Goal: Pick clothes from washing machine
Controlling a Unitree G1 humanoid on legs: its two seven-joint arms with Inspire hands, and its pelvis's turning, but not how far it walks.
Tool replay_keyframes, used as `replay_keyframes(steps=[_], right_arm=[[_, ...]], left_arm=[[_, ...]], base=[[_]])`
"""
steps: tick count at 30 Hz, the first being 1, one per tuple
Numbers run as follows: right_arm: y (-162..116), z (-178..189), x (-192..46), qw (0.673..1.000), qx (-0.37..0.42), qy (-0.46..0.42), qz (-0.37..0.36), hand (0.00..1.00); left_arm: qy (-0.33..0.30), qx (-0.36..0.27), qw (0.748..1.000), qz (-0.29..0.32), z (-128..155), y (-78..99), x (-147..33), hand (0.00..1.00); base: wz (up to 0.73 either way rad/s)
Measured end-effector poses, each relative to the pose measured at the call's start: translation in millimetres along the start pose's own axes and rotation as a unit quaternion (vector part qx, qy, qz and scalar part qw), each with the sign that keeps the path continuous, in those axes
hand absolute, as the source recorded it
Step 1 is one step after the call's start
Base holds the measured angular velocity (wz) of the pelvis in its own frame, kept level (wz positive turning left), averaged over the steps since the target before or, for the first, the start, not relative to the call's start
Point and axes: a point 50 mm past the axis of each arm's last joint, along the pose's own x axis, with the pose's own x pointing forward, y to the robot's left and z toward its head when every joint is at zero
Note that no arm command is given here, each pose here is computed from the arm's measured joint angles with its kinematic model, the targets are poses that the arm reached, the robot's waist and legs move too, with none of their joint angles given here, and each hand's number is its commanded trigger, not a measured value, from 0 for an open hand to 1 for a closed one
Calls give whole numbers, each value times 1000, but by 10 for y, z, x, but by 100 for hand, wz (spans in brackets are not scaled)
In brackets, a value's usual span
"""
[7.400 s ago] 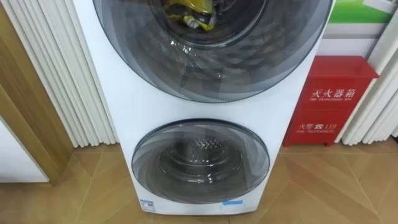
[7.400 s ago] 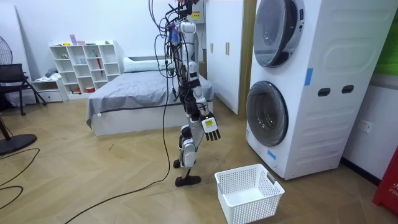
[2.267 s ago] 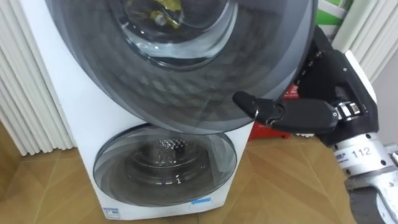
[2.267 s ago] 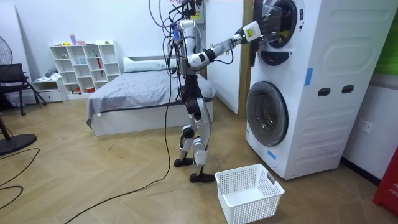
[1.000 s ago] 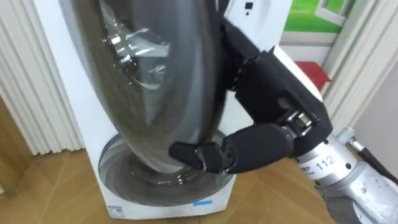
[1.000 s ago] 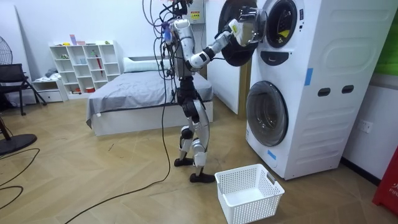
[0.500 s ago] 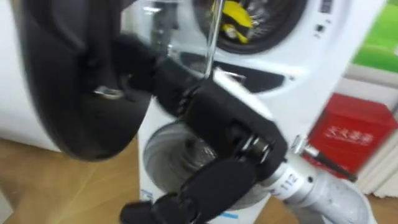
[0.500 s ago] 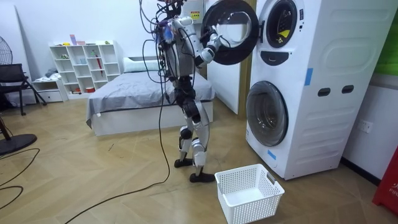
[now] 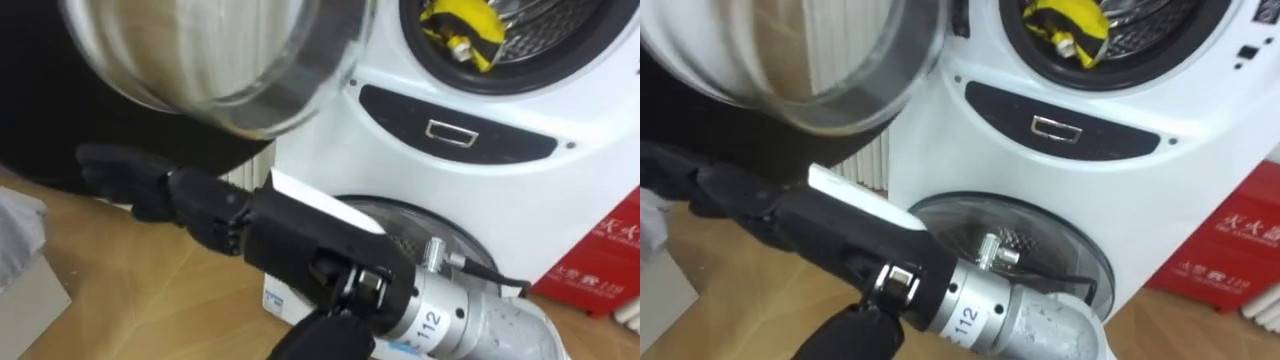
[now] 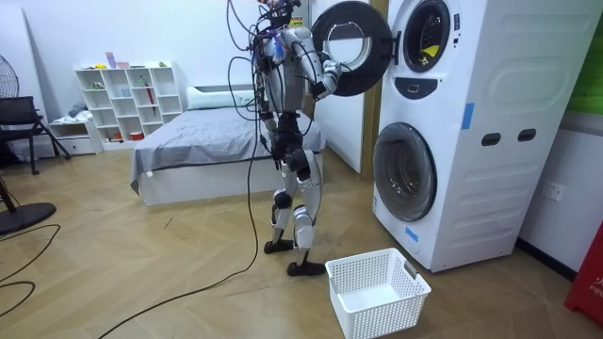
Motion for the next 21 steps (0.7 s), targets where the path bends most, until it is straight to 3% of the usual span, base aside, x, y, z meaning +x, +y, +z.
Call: replay_keyframes(steps=[10,15,21], right_arm=[[-25,-57,-53,999,-5,32,3,0],[-68,-166,-134,994,-56,97,1,0],[-286,-371,-545,963,-121,220,-102,0]], left_arm=[[-8,-11,1000,20,81,12,15,0],[3,-11,1000,20,48,7,12,0],[40,-26,998,31,-162,-2,-27,0]], base=[[0],[5],[-4]])
